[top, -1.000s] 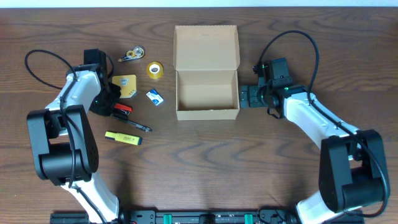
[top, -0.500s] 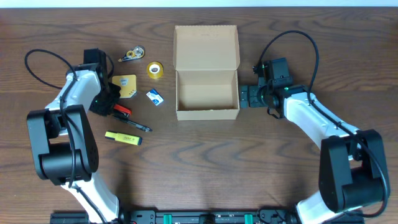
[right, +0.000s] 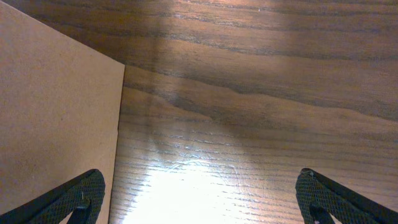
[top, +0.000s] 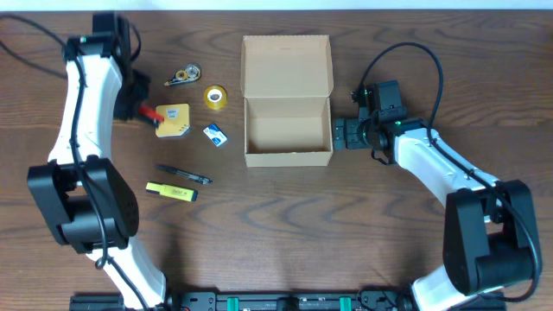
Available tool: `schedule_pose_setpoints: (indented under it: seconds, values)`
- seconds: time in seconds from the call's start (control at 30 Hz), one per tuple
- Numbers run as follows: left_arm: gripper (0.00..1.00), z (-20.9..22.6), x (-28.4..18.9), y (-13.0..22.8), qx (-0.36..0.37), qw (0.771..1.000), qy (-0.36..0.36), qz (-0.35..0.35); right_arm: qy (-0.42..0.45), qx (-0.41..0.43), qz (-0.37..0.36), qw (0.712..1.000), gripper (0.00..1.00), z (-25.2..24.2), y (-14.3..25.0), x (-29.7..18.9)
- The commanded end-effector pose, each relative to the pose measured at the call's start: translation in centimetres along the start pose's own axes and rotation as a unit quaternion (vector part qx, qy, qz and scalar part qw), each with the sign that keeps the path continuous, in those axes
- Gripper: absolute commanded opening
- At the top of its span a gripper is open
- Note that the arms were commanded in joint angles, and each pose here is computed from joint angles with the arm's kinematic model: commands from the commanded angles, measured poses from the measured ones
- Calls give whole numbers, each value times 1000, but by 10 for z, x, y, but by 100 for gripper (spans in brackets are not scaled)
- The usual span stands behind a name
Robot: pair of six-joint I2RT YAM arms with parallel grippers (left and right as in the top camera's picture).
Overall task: Pack container
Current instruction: 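Lift the red stapler with the left gripper and carry it over the box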
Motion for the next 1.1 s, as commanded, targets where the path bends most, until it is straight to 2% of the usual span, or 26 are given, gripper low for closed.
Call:
schedule_pose_setpoints:
  seconds: [0.0,0.23,0.5,0.6,0.67,0.73,0.93,1.07]
  values:
    - [6,-21,-30,12,13,999,36,-26,1,-6,6,1000,99,-1,2,3]
    - [6,-50,-56,68,-39,995,87,12,1,-6,6,1000,99,-1,2,3]
    - [6,-63,-69,126,4,995,101,21,1,-6,6,1000,99,-1,2,3]
    - [6,-69,-73,134,19,993,118,3,1,-6,6,1000,99,-1,2,3]
    - [6,-79,-76,135,62,987,148,-7,1,-6,6,1000,99,-1,2,3]
    - [6,-85,-78,135,73,983,168,-13,1,-6,6,1000,99,-1,2,3]
    - [6,-91,-83,142,-31,982,187,-15,1,-6,6,1000,99,-1,2,3]
    - [6,-97,-90,163,-70,976,208,-8,1,-6,6,1000,99,-1,2,3]
Point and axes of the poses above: each gripper's point midway between its finger pads, its own x axis out along the fingers, its own z axis along the line the jaws close on, y = z × x, the point moved 9 cm from there along -x, back along the fingers, and after that the axes turned 4 degrees about -x, right-handed, at the moved point
